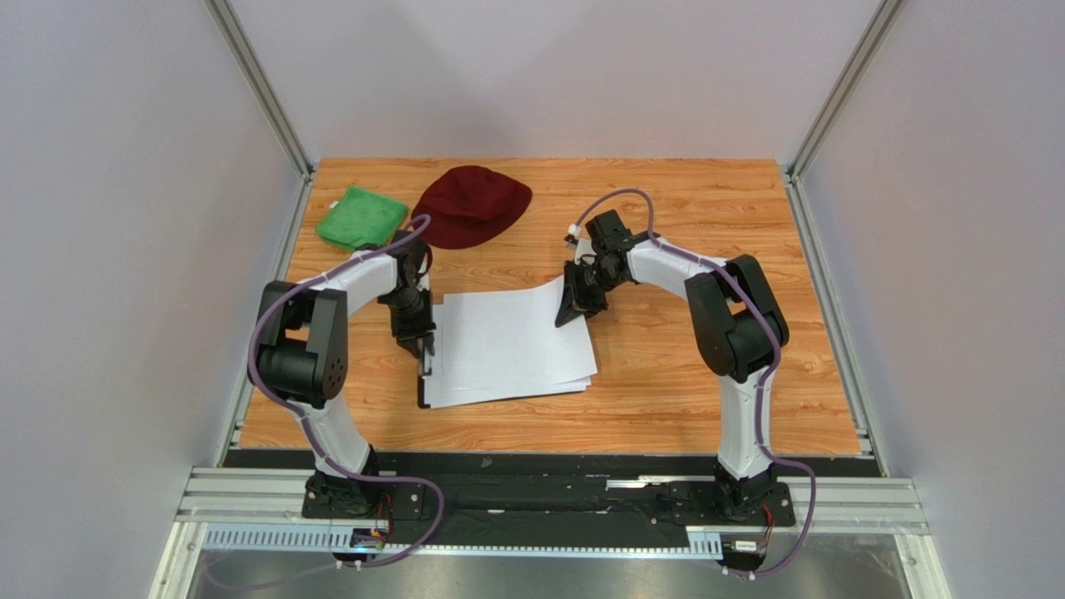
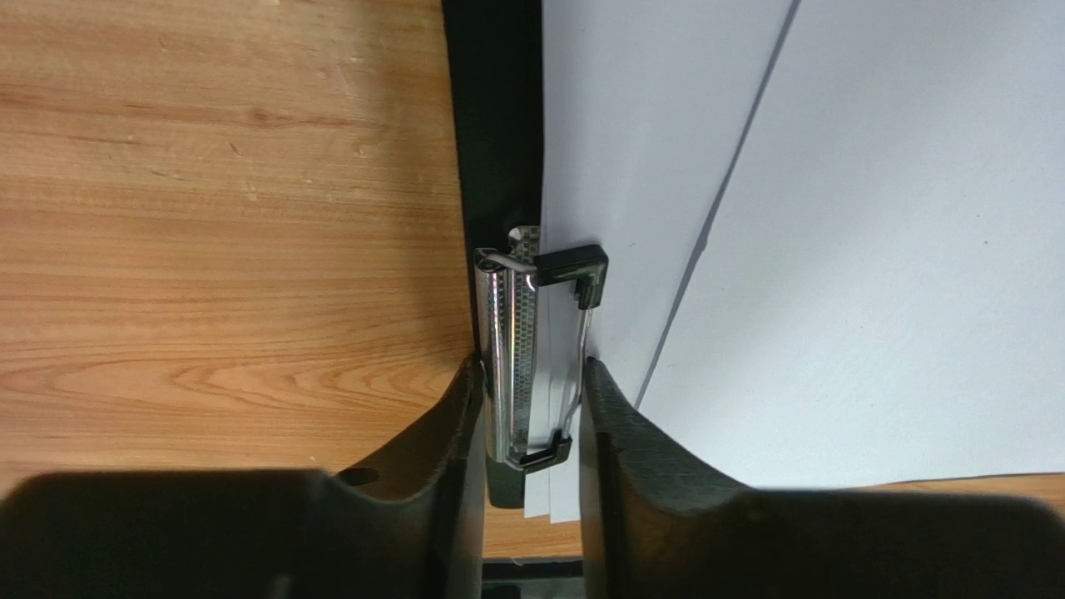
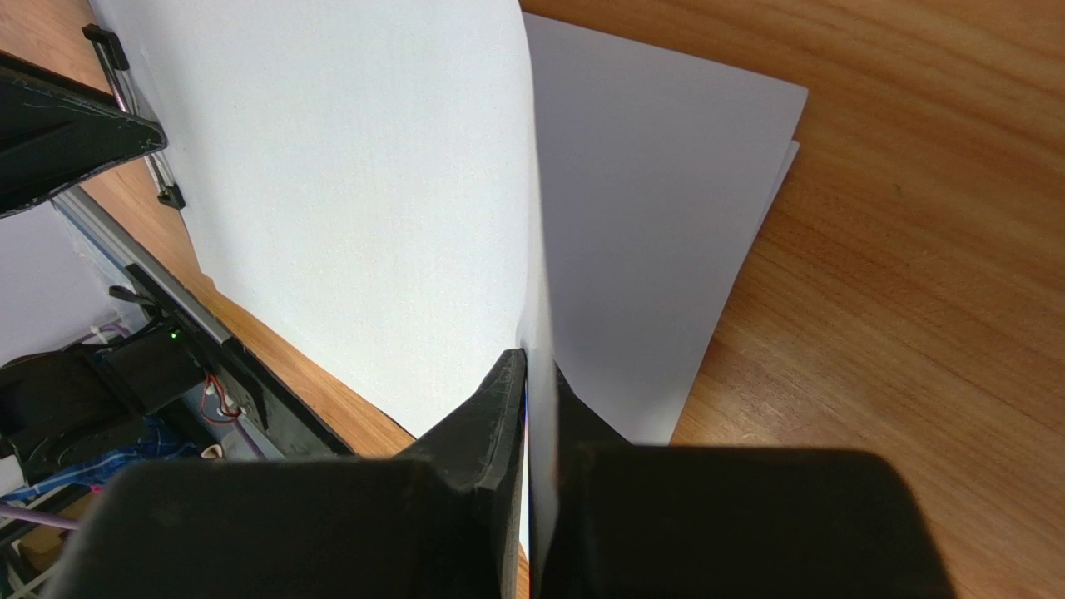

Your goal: Put the files into the folder

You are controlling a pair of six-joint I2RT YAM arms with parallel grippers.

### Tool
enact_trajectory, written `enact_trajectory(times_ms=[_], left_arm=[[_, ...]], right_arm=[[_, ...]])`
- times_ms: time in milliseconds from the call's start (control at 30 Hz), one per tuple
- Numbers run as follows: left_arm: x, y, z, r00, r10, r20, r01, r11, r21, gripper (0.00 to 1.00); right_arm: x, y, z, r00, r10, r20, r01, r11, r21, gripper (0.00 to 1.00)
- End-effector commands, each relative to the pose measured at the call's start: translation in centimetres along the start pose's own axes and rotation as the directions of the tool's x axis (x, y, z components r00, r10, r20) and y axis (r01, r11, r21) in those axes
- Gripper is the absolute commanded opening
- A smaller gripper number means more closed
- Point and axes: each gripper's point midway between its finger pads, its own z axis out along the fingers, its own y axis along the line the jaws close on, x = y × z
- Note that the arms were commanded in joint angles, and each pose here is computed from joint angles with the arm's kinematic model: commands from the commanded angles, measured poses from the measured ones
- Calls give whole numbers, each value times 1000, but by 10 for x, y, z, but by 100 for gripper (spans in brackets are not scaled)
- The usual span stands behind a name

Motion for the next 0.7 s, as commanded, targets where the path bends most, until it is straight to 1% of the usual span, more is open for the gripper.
enact_trajectory(times_ms=[0, 100, 167, 200, 300, 367, 433, 467, 500, 567, 600, 667], left_arm=[[-1, 1, 5, 1000, 31, -2, -31, 999, -6, 15], [-6, -4, 2, 999, 37, 25, -37, 999, 22, 0], [-7, -8, -1, 998, 37, 44, -39, 998, 44, 0], [-6, -10, -2, 998, 36, 45, -39, 997, 60, 0], [-6, -20, -4, 998, 24, 62, -31, 993, 118, 0], [-6, -25, -8, 997, 16, 79, -28, 988, 152, 0], [-6, -33, -11, 995, 6, 98, -26, 979, 202, 0], [-6, -36, -13, 994, 1, 107, -25, 976, 217, 0], [-10, -39, -14, 992, -7, 127, -23, 971, 237, 0], [-11, -42, -18, 988, -11, 151, -29, 966, 258, 0], [-12, -45, -19, 987, -7, 159, -38, 961, 275, 0], [-13, -46, -21, 984, -15, 180, -38, 956, 291, 0]], right_arm=[[-10, 4, -3, 999, -45, 25, 45, 999, -3, 9], [-9, 3, -5, 998, -52, 27, 52, 999, 4, 12], [-5, 3, -4, 998, -51, 25, 51, 999, 5, 15], [-5, 6, -3, 998, -60, 30, 59, 998, 3, 20], [2, 7, 1, 998, -53, 35, 53, 999, 5, 28], [7, 4, 4, 999, -38, 37, 38, 999, 4, 29], [10, 3, 7, 999, -19, 35, 18, 1000, 3, 27], [12, 1, 10, 1000, -12, 28, 12, 1000, 1, 25], [13, 0, 11, 1000, -8, 21, 8, 1000, 1, 19], [14, -4, 13, 1000, -8, 18, 8, 1000, 12, 16], [14, -4, 13, 1000, -16, 19, 15, 1000, 15, 12], [15, -5, 12, 1000, -17, 16, 17, 1000, 23, 8]])
